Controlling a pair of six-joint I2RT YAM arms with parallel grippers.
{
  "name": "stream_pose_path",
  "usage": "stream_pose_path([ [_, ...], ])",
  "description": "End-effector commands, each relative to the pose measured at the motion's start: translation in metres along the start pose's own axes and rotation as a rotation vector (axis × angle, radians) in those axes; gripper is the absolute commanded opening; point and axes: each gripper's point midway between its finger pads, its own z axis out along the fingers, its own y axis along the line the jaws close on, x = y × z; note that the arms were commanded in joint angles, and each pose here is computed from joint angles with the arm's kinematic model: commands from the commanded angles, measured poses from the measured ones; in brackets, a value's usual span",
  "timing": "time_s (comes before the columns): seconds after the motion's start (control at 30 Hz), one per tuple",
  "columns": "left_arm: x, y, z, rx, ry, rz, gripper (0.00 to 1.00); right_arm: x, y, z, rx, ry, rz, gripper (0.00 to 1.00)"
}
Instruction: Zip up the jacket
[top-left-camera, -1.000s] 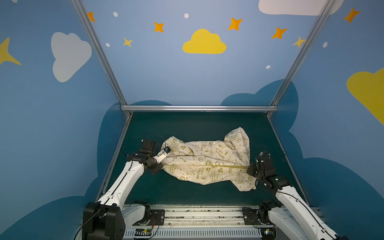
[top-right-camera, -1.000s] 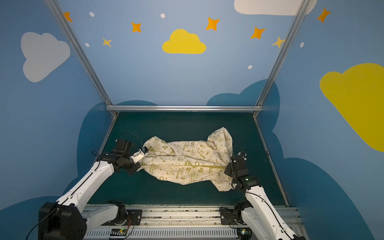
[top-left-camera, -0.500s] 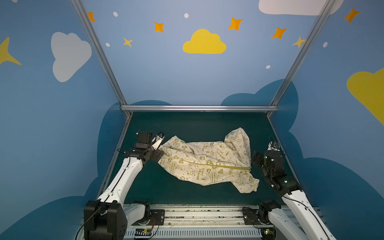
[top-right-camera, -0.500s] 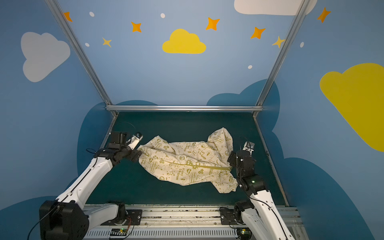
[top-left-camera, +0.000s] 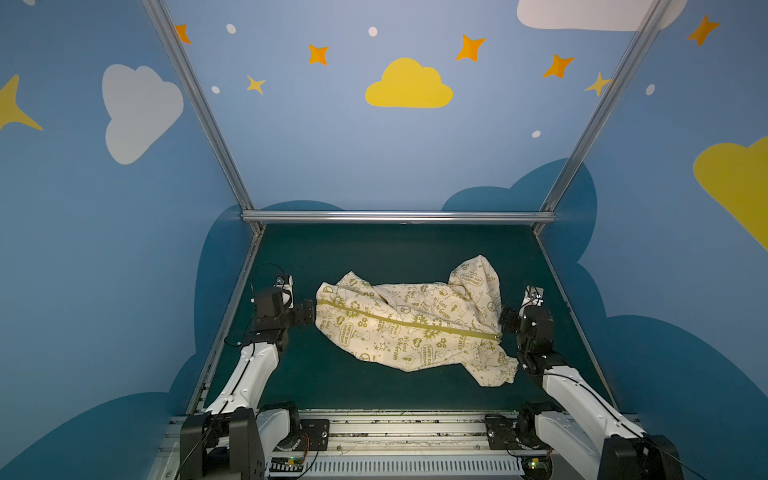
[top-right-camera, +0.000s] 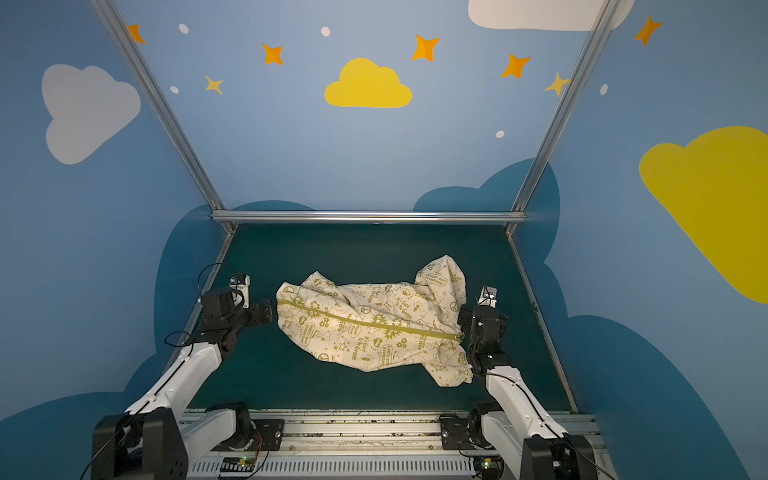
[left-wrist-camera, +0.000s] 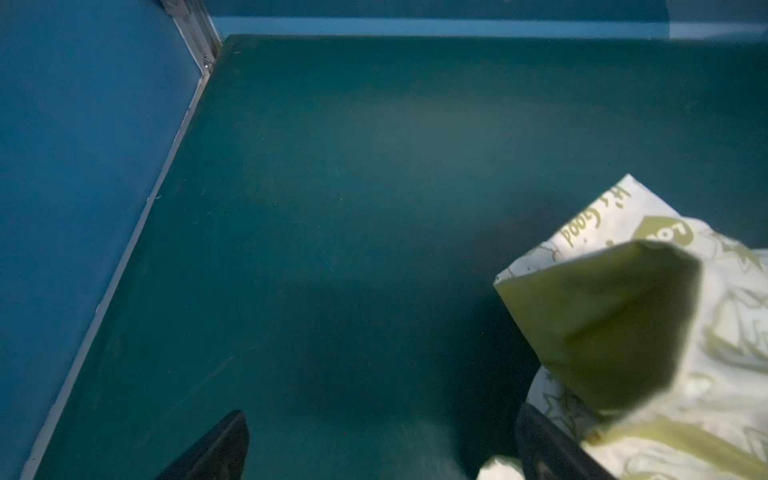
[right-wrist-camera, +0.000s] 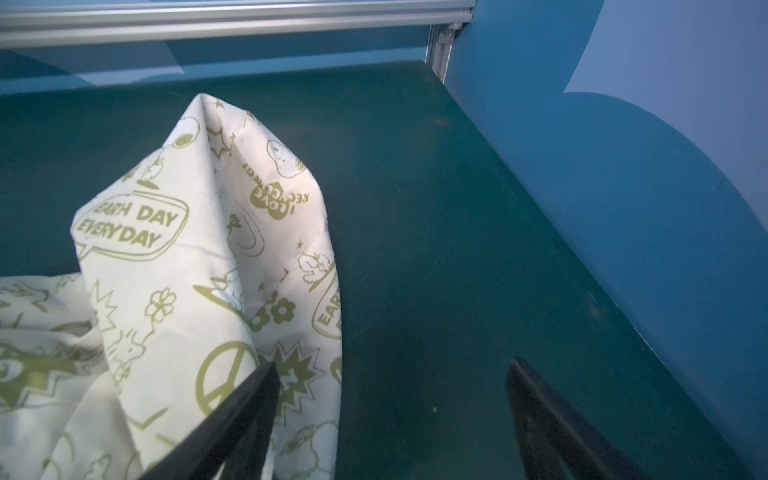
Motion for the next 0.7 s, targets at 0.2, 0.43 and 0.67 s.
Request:
stream_pose_path([
  [0.2,-0.018,-0.014,0.018,0.064,-0.176,-0.092,0.99,-0.026,0.019,0.028,-0.065,-0.185,-0.023,0.87],
  [0.43,-0.021,-0.016,0.037,-0.021,-0.24,0.005,0.99,-0.012,0.042,0.054,-0.157,-0.17,-0.048,0.87],
  [0.67,-0.025,-0.021,0.067,0.014,-0.108,0.001,0.99,-0.007,0.062,0.073,-0.255,-0.073,-0.097,0.88],
])
